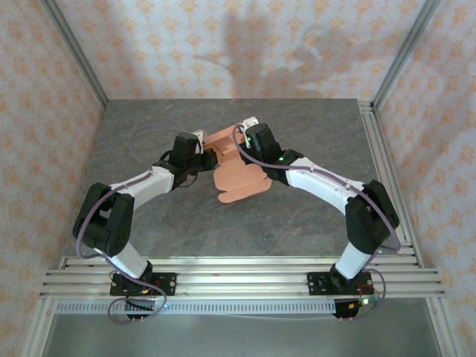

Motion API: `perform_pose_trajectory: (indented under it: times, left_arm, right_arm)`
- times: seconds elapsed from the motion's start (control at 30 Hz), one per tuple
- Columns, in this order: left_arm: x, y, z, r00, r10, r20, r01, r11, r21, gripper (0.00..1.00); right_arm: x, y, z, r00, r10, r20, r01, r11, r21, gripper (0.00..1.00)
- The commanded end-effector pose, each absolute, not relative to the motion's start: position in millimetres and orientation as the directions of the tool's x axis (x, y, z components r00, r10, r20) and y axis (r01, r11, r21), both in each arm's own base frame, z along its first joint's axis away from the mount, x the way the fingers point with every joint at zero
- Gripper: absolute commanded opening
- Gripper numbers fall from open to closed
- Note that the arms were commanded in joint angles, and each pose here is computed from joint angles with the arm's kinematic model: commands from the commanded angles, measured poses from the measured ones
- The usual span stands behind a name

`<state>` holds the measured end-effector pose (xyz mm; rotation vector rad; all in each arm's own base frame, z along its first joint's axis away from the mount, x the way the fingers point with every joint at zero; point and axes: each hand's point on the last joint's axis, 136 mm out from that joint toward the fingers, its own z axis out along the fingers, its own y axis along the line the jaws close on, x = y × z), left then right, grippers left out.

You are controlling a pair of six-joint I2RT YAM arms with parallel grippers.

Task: Fold the paper box

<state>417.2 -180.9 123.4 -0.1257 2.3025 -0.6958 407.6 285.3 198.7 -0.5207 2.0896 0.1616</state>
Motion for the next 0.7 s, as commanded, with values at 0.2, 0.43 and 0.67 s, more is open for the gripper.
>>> perform_pose_trajectory:
  times: [0.2,0.43,0.67]
  left_arm:
    - [418,-194,153,-0.700,-0.275,-0.659,0.192,0.816,-0.545,0.00]
    - [419,-194,155,-0.699,-0.274,-0.660,0.195,0.815,-0.545,0.00]
    - [420,-195,153,-0.703,-0.273,-0.657,0.194,0.815,-0.546,0.00]
  right_arm:
    - [419,294,209,-0.418,-0.347,-0.840,-0.381,0.906,-0.185,0.27]
    - [424,294,204,-0.414,-0.384,-0.825,-0.354,0.903,-0.243,0.18]
    - [427,292,204,-0.406,-0.409,-0.817,-0.339,0.898,-0.281,0.16]
